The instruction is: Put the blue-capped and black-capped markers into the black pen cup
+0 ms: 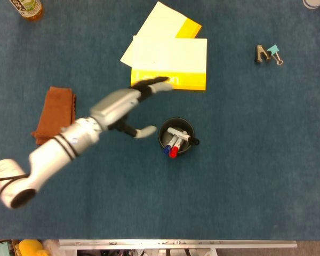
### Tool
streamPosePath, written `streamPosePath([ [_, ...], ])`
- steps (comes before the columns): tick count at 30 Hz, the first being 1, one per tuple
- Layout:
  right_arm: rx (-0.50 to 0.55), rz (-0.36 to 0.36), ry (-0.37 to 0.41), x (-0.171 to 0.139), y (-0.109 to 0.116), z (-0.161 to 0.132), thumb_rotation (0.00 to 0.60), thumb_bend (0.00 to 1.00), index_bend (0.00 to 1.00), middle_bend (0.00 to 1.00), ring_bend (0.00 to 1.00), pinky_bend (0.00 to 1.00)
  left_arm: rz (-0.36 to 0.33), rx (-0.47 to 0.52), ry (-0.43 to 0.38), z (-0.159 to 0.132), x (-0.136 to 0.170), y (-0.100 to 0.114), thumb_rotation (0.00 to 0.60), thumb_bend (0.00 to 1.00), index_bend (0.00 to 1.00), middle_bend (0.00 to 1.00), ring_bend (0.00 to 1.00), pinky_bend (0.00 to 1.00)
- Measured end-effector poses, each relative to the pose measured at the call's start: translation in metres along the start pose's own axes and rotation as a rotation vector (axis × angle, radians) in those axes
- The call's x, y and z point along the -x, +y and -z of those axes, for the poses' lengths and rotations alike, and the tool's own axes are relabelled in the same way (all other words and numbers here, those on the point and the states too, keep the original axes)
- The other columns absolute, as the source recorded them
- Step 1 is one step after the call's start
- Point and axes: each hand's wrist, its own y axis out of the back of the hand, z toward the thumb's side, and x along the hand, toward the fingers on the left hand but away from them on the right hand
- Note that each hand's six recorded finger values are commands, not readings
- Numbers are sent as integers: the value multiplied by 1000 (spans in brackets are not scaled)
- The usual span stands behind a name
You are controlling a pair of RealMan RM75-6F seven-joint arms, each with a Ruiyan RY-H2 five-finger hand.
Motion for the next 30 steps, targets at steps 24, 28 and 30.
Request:
streamPosePath([
  [24, -166, -33, -167, -25, -18, 42, 600, 316, 300, 100, 0, 0, -535, -478, 502, 85, 216, 81, 600, 308, 206, 13, 0, 0],
  [28, -166, -36, -177, -29, -22, 45, 600, 318, 300, 100, 0, 0, -577, -508, 586, 85, 250, 78, 600, 307, 211, 13, 0, 0],
  [30, -169, -33, -181, -31, -23, 45, 600, 318, 300, 100, 0, 0, -575, -524, 627, 85, 264, 74, 600, 307, 216, 13, 0, 0],
])
